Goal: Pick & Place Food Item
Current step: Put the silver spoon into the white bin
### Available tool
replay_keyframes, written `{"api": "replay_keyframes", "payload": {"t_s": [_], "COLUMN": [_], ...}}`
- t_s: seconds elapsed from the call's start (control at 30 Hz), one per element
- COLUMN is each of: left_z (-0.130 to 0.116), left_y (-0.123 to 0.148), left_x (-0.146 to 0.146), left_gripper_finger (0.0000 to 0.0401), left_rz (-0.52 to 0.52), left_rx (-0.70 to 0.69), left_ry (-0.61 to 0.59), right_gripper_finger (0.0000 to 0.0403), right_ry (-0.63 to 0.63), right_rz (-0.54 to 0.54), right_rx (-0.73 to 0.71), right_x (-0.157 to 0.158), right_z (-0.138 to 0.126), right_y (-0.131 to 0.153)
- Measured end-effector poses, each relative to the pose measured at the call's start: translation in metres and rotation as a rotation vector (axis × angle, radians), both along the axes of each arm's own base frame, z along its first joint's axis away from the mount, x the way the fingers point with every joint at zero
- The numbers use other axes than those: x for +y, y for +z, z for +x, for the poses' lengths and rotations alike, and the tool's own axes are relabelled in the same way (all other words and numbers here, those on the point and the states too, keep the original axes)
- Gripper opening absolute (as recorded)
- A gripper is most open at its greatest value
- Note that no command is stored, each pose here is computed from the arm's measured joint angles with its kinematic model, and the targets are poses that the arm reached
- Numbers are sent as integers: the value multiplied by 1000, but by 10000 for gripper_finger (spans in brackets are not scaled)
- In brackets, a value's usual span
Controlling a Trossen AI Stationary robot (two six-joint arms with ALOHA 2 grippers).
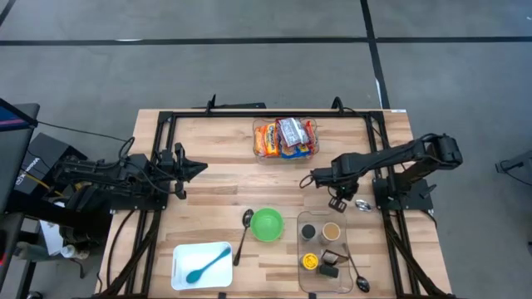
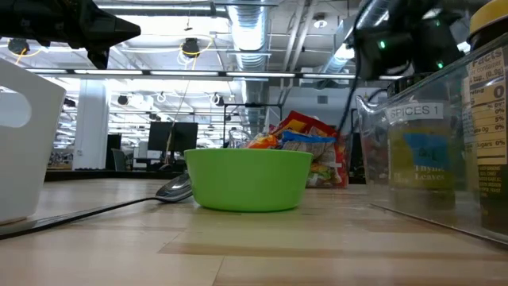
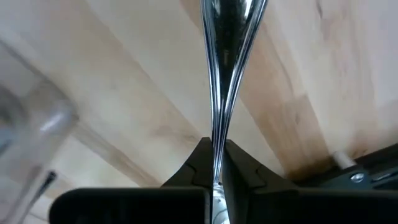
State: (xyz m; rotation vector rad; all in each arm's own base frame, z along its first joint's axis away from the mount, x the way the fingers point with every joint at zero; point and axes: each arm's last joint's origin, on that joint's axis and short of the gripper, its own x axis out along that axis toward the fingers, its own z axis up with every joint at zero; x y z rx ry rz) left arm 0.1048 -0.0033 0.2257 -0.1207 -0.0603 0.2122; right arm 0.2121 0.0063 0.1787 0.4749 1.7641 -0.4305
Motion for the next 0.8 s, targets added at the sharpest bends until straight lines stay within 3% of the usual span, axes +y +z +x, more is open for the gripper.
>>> {"api": "replay_keyframes", "payload": {"t_s": [0.23,0.43,0.8], "left_z": [0,0,0], "left_y": [0,0,0], "left_x": [0,0,0], "left_gripper_finger": [8,8,8], "left_rz": [0,0,0], "left_rx": [0,0,0], "left_ry": [0,0,0], "right_gripper_finger": [6,7,7], "right_ry": [94,175,314], "right_rz": [-89,-230,-456], "right_rx": [-145,-309,-710], "right_x": [7,10,21], "right_z": [24,46,84], "right_y": [33,70,115]}}
